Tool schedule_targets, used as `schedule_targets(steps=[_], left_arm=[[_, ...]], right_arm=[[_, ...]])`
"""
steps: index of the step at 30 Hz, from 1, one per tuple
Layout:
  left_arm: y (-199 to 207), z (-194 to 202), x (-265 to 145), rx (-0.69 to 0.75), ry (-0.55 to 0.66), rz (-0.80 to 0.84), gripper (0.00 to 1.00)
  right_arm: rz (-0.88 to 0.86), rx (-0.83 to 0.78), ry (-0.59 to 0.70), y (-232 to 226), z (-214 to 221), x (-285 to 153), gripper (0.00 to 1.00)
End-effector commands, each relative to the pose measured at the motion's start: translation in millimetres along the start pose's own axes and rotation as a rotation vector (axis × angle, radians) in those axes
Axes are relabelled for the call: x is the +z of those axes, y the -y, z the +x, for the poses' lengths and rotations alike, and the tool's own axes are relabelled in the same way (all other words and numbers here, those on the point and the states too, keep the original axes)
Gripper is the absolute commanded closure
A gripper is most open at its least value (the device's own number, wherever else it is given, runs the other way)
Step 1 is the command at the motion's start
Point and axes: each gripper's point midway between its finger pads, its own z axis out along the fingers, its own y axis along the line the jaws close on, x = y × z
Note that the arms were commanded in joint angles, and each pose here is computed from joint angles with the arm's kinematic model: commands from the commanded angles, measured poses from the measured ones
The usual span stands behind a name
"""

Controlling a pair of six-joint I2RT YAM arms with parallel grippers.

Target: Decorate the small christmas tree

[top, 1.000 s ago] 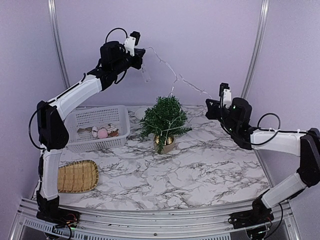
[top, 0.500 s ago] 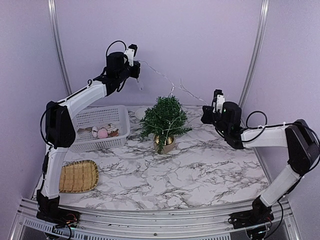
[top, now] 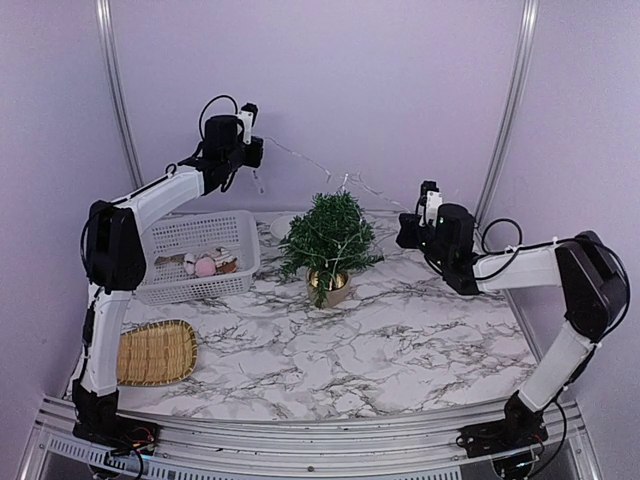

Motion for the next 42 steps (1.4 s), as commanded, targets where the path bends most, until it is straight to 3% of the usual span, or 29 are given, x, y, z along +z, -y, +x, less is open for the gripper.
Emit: schedule_targets(steps=[1,14,23,33,42], left_arm=[[-42,-41,-20,-0.055,0.06,-0.072,1.0],[-128,-22,-28,-0.137,-0.003,-0.274,1.0],[-120,-10,-30,-0.118,-0.04,-0.225,1.0],[-153,-29,-78,0.0,-0.058,-0.379,1.0],[-154,-44,-118,0.045,-0.08,-0.361,1.0]], right_arm=[[0.026,0.009,0.069,9,-23,-7,1.0],[0.097,0.039,0.043,29,-13,-4,1.0],[-0.025,0.046,-0.013,6,-1,17,1.0],[-0.202,0.061,-0.058,-26,3,25,0.99],[-0.297,0.095,-0.119,-43,15,34,0.84]])
